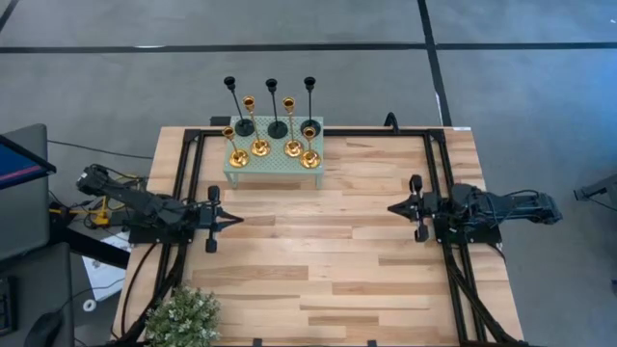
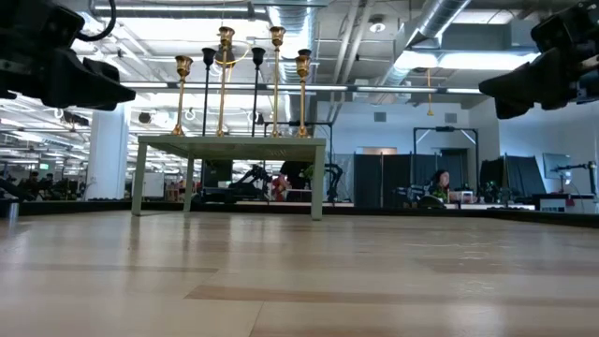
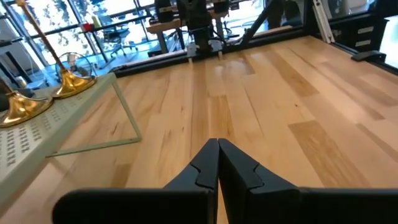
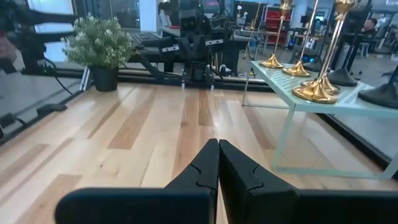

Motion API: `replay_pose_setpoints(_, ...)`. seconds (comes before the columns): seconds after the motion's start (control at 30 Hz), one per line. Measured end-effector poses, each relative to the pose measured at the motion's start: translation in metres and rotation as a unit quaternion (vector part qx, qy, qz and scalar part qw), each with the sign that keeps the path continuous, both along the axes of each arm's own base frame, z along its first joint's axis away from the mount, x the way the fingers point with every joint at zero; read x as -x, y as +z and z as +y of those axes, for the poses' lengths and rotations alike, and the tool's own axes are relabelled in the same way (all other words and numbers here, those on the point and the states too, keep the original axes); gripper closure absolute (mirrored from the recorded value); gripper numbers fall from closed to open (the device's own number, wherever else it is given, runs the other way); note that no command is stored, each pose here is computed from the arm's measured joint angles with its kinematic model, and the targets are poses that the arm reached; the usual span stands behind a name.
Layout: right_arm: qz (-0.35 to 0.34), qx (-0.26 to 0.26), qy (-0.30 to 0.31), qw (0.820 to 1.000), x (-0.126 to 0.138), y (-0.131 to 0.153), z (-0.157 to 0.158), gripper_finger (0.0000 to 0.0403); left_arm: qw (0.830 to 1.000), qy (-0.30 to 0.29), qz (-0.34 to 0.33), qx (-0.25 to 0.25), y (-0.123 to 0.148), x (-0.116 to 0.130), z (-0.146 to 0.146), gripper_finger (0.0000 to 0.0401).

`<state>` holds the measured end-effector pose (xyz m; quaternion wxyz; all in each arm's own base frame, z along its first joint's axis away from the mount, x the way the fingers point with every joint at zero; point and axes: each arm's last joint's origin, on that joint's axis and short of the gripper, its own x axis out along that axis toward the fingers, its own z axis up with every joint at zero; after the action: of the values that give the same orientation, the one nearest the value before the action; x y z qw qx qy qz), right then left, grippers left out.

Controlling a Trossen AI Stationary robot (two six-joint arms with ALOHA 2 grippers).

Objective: Pick & Place candle stick holders
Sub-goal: Return to Home Position

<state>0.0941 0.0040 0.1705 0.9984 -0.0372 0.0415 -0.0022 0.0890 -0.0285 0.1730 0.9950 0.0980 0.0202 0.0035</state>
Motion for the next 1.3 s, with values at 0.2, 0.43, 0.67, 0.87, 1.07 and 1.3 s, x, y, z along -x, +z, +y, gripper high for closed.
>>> replay_pose_setpoints(0.2, 0.001, 0.046, 0.003, 0.999, 0.000, 0.000, 0.000, 0.0403, 1.000, 0.020, -0.002, 0.000, 0.000, 0.000, 0.001, 0.0395)
replay_pose_setpoints(0.43, 0.014, 0.057, -0.001, 0.998, -0.002, -0.002, -0.001, 0.0403, 0.998, -0.069, 0.001, -0.009, 0.000, 0.000, -0.004, 0.0395)
replay_pose_setpoints(0.67, 0.049, 0.033, 0.018, 0.998, -0.006, -0.008, 0.000, 0.0403, 0.980, -0.195, 0.017, 0.045, -0.002, 0.002, -0.011, 0.0394)
replay_pose_setpoints(0.87, 0.075, 0.011, 0.030, 0.997, -0.008, -0.012, 0.001, 0.0403, 0.968, -0.246, 0.033, 0.036, -0.004, 0.003, -0.014, 0.0393)
replay_pose_setpoints(1.07, 0.078, -0.009, 0.027, 0.997, -0.009, -0.012, 0.001, 0.0403, 0.968, -0.246, 0.034, 0.034, -0.005, 0.003, -0.014, 0.0392)
replay_pose_setpoints(1.3, 0.078, -0.010, 0.027, 0.997, -0.009, -0.012, 0.001, 0.0403, 0.968, -0.247, 0.032, 0.034, -0.004, 0.003, -0.014, 0.0391)
